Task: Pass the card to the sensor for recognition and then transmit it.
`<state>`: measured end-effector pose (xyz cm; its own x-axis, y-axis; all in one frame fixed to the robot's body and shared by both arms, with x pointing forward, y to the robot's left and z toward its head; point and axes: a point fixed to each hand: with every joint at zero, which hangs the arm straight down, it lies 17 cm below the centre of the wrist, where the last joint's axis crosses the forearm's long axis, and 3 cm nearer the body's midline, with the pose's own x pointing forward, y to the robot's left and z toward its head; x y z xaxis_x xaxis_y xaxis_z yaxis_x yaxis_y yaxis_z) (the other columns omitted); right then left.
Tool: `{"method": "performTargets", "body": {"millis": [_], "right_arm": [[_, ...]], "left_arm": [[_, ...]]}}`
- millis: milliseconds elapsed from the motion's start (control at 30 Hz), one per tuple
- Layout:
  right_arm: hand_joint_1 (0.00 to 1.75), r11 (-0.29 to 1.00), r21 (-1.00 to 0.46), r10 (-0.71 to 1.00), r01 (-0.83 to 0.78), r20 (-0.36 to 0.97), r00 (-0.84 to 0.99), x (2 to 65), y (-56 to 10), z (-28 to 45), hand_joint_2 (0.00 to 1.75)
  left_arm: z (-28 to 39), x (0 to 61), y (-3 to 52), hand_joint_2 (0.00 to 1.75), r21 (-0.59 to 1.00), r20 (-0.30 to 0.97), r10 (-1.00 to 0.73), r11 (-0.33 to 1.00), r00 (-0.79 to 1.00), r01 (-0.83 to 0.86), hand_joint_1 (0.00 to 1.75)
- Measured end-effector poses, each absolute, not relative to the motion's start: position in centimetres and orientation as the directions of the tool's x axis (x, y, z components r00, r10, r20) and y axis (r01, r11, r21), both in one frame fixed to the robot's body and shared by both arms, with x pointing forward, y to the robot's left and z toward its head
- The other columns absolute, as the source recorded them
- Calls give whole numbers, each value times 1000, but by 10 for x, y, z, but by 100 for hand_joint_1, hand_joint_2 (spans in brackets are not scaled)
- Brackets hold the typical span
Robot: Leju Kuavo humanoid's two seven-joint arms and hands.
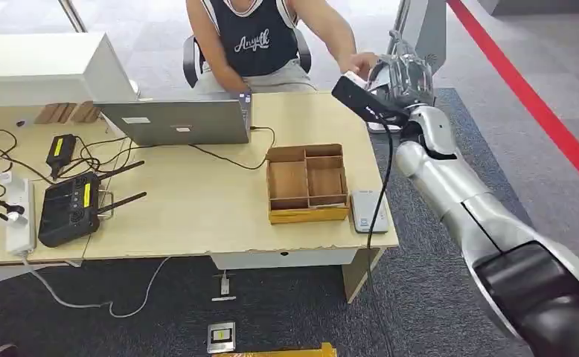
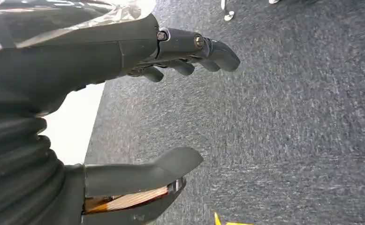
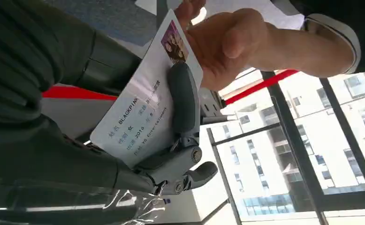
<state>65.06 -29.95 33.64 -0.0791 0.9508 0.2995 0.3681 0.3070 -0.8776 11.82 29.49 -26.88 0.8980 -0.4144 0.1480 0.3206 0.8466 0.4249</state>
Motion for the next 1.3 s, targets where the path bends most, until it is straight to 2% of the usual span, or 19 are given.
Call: {"method": "performTargets", "body": {"millis": [233, 600, 633, 667, 700, 833, 867, 1300], "right_arm": [[175, 262, -907, 965, 330, 236, -119, 656, -254, 344, 175], [175, 168, -952, 985, 255, 150, -91, 663, -222, 329, 175], [168, 164, -955, 985, 247, 147, -86, 663, -220, 326, 175], [75, 160, -957, 986, 241, 144, -82, 663, -219, 323, 175], [51, 157, -959, 987, 235, 142, -79, 664, -219, 320, 175], [51, 148, -965, 988, 215, 135, -73, 664, -216, 310, 175], [2, 146, -967, 989, 210, 134, -67, 664, -217, 307, 175], [0, 106, -981, 994, 165, 106, -10, 663, -235, 279, 175]], "left_arm": [[-268, 123, 291, 175, 424, 166, -457, 833, 874, 355, 0], [-267, 130, 286, 175, 430, 172, -523, 802, 835, 414, 0], [-267, 130, 286, 175, 431, 172, -526, 800, 833, 417, 0], [-267, 130, 286, 175, 431, 171, -531, 798, 830, 421, 0], [-267, 130, 286, 175, 431, 170, -535, 795, 827, 426, 0], [-267, 129, 287, 175, 433, 170, -546, 789, 820, 436, 0], [-267, 129, 287, 175, 434, 171, -548, 788, 819, 436, 0], [-268, 130, 289, 175, 432, 173, -570, 777, 803, 458, 0]]}}
